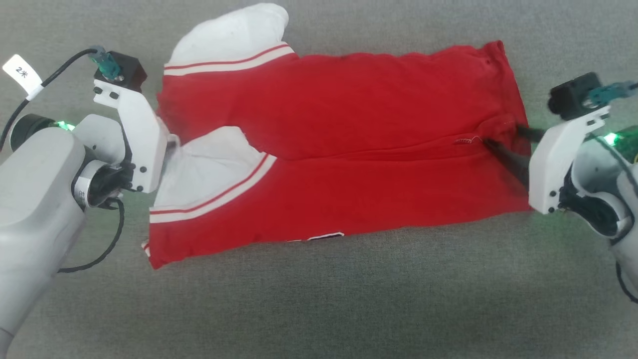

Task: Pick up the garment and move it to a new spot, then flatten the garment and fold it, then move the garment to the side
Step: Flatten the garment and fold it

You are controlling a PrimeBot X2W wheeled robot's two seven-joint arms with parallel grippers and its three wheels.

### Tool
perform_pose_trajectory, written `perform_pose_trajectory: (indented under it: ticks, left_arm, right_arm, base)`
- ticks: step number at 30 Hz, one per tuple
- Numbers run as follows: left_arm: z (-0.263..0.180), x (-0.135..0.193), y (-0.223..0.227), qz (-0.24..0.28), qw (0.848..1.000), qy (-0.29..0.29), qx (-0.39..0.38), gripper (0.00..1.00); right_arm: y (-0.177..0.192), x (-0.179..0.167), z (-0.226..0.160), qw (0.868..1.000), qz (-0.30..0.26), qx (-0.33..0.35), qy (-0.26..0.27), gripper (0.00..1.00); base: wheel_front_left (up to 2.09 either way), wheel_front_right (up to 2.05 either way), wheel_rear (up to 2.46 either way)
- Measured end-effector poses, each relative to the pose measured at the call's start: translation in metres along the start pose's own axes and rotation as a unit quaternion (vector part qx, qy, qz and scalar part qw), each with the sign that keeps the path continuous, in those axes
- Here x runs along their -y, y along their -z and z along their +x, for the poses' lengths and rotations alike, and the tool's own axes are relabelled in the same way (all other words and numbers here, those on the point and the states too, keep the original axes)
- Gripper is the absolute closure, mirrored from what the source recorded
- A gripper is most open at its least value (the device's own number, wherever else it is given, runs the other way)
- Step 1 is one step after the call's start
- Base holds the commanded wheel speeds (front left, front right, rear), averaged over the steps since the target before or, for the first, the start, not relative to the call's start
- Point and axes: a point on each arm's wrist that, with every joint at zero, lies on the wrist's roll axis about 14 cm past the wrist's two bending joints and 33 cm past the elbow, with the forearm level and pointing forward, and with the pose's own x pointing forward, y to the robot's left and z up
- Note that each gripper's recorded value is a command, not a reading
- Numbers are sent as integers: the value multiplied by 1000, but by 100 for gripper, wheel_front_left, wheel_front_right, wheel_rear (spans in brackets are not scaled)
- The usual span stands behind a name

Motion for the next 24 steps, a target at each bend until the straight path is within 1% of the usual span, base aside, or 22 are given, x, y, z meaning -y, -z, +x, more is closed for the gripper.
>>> perform_pose_trajectory:
  ticks: [3,6,9,11,12,15,18,21,24]
  left_arm:
    - [-13,1,-10,8,1000,0,23,0]
    - [-30,-5,-17,10,999,-10,44,0]
    - [-44,-10,-12,8,998,-18,53,0]
    - [-52,-10,-7,4,998,-19,55,0]
    - [-52,-10,-7,4,998,-19,55,0]
    - [-64,-6,0,5,998,-19,61,0]
    - [-70,-2,15,1,998,-20,51,0]
    - [-72,12,31,-6,999,-3,39,0]
    - [-72,21,46,-11,1000,2,22,0]
  right_arm:
    - [-16,3,-9,999,2,40,6,0]
    - [-30,10,-20,996,8,87,17,0]
    - [-49,13,-33,989,1,147,29,0]
    - [-62,18,-43,981,2,191,43,0]
    - [-62,18,-43,981,2,191,43,0]
    - [-77,22,-58,966,-3,251,64,0]
    - [-86,25,-75,949,-7,303,87,0]
    - [-90,25,-89,933,8,344,103,0]
    - [-87,19,-98,926,17,361,113,0]
  base:
    - [0,0,0]
    - [0,0,0]
    - [0,0,0]
    - [0,0,0]
    - [0,0,0]
    - [0,0,0]
    - [0,0,0]
    - [0,0,0]
    - [0,0,0]
